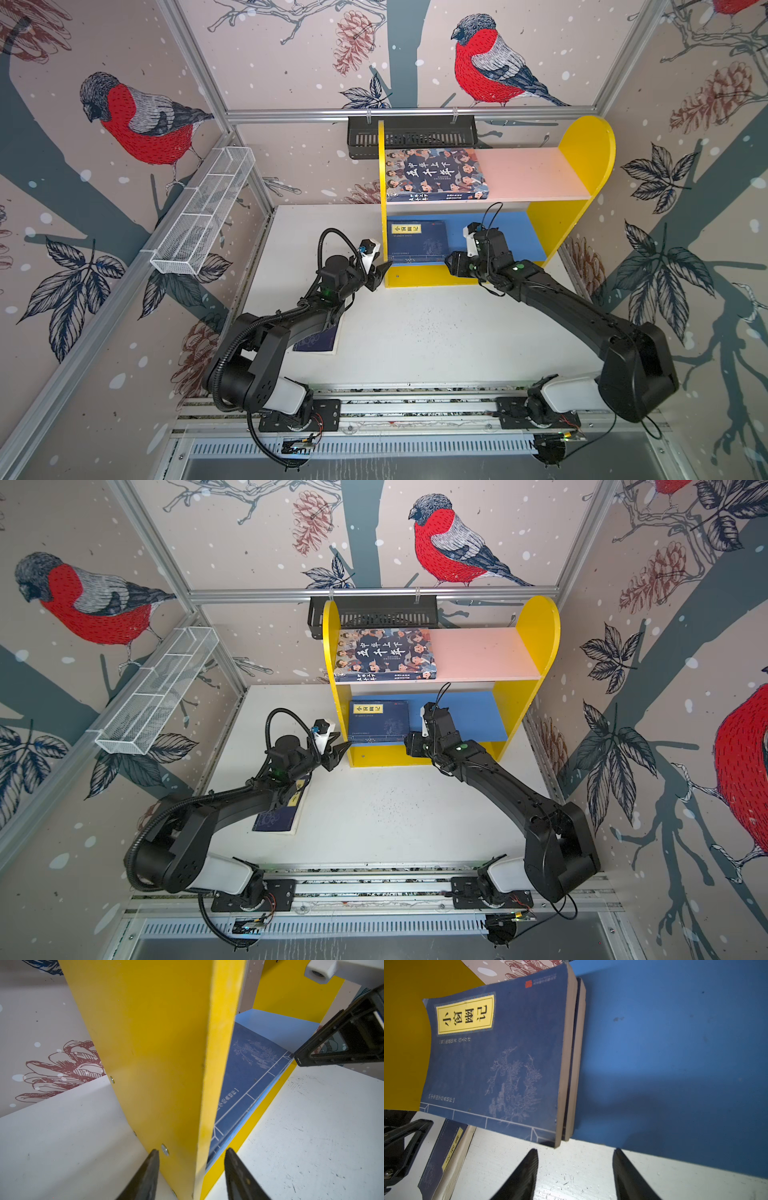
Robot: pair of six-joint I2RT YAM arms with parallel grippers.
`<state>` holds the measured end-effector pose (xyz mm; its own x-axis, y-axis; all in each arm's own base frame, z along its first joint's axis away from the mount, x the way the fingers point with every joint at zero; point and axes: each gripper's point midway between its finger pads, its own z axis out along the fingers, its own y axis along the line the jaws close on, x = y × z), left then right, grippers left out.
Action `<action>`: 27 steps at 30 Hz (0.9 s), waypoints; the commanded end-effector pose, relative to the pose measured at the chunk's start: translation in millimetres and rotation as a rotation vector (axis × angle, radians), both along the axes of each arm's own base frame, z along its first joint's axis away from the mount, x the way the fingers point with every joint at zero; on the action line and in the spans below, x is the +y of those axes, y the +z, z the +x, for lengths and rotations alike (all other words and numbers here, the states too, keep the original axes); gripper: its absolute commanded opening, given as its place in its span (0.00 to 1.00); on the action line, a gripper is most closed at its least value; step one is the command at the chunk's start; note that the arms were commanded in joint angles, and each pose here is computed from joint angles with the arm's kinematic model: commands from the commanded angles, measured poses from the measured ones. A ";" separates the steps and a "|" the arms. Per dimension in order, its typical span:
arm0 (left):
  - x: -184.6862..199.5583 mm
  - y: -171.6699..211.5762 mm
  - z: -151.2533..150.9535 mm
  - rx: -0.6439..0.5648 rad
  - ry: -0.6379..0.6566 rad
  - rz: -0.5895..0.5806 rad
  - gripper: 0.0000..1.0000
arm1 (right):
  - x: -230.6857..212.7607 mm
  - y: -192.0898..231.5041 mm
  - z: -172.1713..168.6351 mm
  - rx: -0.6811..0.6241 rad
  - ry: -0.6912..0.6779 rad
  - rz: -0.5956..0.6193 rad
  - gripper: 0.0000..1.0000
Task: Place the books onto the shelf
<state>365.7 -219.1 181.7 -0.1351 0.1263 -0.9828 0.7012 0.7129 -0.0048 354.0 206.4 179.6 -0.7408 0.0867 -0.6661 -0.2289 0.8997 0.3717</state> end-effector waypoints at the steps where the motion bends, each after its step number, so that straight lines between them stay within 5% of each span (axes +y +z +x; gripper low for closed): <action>1: 1.6 1.1 -6.6 -0.014 -0.010 0.020 0.58 | -0.4 5.7 -2.0 -0.019 0.007 0.003 0.59; 7: 12.2 -5.3 -21.8 0.072 0.003 0.091 0.61 | -6.1 9.3 -11.3 -0.027 0.008 0.002 0.59; 14: 54.5 -9.9 -16.1 0.275 0.220 0.158 0.67 | -13.0 15.4 -30.8 -0.032 0.008 0.022 0.59; 20: 102.4 10.6 -11.9 0.418 0.385 0.065 0.75 | -3.7 8.4 -74.8 0.010 0.050 0.058 0.59; 27: 170.5 -3.6 -8.9 0.650 0.629 -0.069 0.79 | 50.6 -9.6 -144.7 0.098 0.192 0.296 0.63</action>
